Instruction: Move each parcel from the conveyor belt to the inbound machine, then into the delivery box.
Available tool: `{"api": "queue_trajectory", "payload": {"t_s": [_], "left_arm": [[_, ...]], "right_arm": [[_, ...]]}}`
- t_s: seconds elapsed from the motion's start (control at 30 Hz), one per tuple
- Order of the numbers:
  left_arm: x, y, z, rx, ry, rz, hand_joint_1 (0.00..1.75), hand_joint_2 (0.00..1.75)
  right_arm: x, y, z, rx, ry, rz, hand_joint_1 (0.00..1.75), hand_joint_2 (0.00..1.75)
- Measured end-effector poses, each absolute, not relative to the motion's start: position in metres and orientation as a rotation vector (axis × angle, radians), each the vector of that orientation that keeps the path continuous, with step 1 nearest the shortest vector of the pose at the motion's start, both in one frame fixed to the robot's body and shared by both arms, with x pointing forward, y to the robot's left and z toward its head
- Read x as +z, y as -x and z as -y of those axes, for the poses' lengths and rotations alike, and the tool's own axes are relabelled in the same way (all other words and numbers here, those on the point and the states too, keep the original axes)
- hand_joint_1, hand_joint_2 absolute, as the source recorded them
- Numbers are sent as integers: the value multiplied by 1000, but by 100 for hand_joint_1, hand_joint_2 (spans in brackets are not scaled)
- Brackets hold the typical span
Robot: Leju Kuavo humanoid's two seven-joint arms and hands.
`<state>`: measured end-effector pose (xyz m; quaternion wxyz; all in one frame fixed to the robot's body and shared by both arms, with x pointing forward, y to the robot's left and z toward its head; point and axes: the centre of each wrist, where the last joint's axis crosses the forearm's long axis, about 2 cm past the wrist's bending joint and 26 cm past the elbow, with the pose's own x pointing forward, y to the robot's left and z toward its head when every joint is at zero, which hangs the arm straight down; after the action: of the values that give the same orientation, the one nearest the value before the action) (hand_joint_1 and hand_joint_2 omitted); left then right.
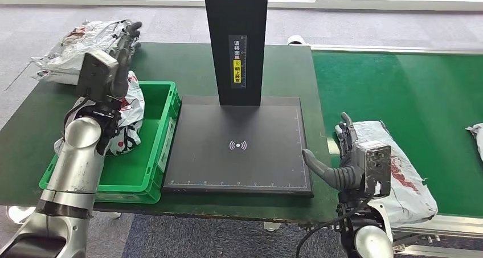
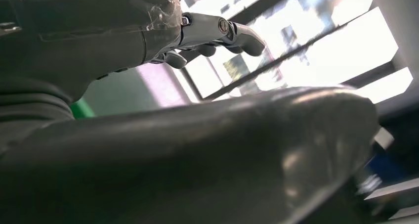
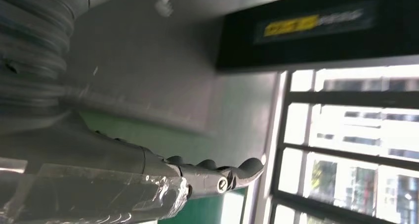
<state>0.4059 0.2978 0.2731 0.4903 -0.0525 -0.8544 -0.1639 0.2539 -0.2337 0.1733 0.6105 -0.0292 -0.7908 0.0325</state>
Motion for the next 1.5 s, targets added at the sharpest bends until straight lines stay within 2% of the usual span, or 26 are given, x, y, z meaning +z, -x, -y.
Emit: {"api": "queue_trajectory", "payload": {"t_s": [0.1, 0.3, 0.47, 0.57, 0.7, 1.03, 1.17, 1.23, 1.37, 1.5], "left_arm": [[274, -386, -287, -273, 201, 2162, 0, 175], [263, -348, -270, -186, 355, 2256, 0, 175], [237, -315, -252, -151, 496, 2244, 0, 175], [218, -299, -243, -127, 567, 2205, 0, 175], [198, -283, -240, -83, 625, 2148, 0, 175], [176, -261, -240, -87, 624, 2059, 0, 175], [170, -254, -240, -100, 627, 2041, 0, 175], [168, -251, -240, -108, 627, 2034, 0, 175], [167, -249, -240, -115, 627, 2028, 0, 175], [166, -248, -241, -129, 625, 2022, 0, 175]], "right_arm": [[171, -265, 249, 224, 270, 1753, 0, 175], [168, -297, 287, 449, 659, 1534, 0, 175], [161, -341, 353, 751, 935, 1126, 0, 175], [151, -357, 396, 898, 959, 900, 0, 175], [141, -366, 432, 984, 923, 748, 0, 175], [126, -374, 450, 1106, 781, 592, 0, 175], [118, -373, 444, 1163, 648, 617, 26, 175], [115, -372, 441, 1177, 576, 641, 26, 175], [112, -371, 436, 1197, 512, 660, 175, 175], [110, -371, 432, 1204, 419, 698, 175, 175]]}}
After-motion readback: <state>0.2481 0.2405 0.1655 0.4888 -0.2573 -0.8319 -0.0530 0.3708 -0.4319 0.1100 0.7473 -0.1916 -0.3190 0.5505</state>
